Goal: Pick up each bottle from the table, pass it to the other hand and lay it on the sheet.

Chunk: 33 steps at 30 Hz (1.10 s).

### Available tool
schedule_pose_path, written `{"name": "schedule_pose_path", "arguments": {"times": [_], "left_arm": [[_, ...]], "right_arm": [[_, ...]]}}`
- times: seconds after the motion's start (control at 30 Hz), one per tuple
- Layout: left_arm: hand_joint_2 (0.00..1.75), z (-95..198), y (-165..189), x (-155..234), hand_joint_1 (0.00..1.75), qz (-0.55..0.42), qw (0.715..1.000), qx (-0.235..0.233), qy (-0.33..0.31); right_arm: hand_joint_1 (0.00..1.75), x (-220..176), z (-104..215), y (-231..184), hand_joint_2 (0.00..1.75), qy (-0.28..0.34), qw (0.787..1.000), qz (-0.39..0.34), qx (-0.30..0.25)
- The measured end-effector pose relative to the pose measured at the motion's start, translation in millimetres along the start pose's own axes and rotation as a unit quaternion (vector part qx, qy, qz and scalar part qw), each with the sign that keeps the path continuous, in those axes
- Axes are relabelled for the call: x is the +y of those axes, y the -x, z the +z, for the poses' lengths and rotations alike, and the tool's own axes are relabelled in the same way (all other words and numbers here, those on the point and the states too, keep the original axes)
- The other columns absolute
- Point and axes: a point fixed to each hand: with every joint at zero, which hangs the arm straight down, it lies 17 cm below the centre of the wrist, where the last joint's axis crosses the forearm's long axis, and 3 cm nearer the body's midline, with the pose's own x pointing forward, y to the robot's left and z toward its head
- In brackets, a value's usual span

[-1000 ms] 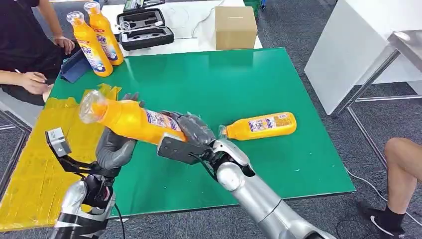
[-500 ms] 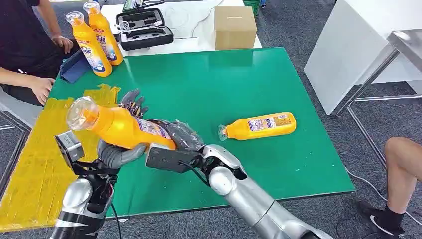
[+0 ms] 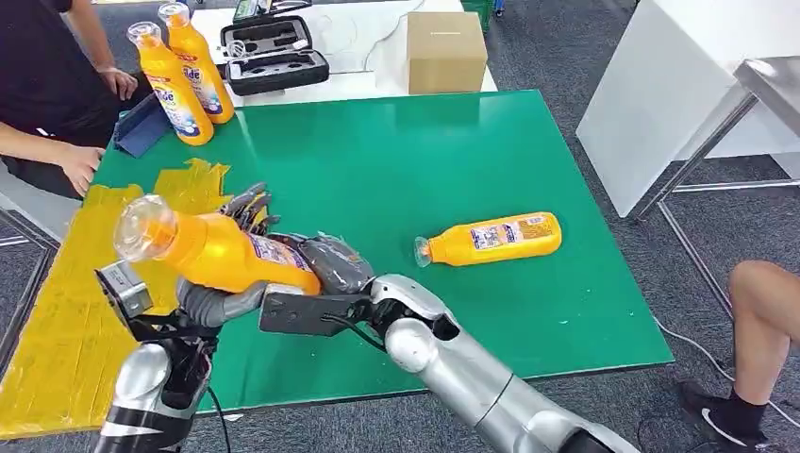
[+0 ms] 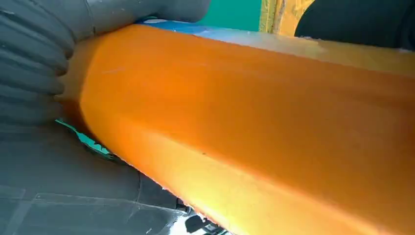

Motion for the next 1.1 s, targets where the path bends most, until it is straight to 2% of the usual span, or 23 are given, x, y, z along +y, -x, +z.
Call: {"name": "schedule_pose_path", "arguments": {"times": [0.6, 0.63, 0.67, 0.77, 0.8, 0.83, 1.0, 1.1], "left_arm": [[1.75, 2, -1, 2, 1.75, 0.009, 1.000, -0.002, 0.002], [1.75, 2, -1, 2, 1.75, 0.010, 1.000, -0.002, 0.002], [1.75, 2, -1, 2, 1.75, 0.010, 1.000, -0.003, 0.002], [1.75, 2, -2, 2, 1.75, 0.013, 1.000, -0.003, 0.003], [1.75, 2, -2, 2, 1.75, 0.013, 1.000, -0.003, 0.003], [1.75, 2, -2, 2, 1.75, 0.014, 1.000, -0.003, 0.003], [1.75, 2, 0, 4, 1.75, 0.004, 1.000, 0.000, 0.000], [1.75, -2, -3, 15, 1.75, -0.119, 0.992, -0.014, -0.030]], "right_arm": [[1.75, 7, -2, 2, 1.75, -0.010, 1.000, 0.004, 0.003], [1.64, 7, -2, 3, 1.75, -0.011, 1.000, 0.003, 0.004], [0.51, 7, -2, 4, 1.75, -0.011, 1.000, 0.001, 0.005], [0.51, 9, -1, 6, 1.75, -0.012, 1.000, -0.004, 0.006], [0.00, 9, -1, 6, 1.75, -0.013, 1.000, -0.005, 0.006], [0.00, 9, -1, 7, 0.00, -0.013, 1.000, -0.005, 0.006], [0.00, 10, 2, 12, 0.00, -0.011, 1.000, -0.005, 0.011], [0.00, 0, 10, 21, 0.00, 0.017, 1.000, -0.011, 0.020]]}}
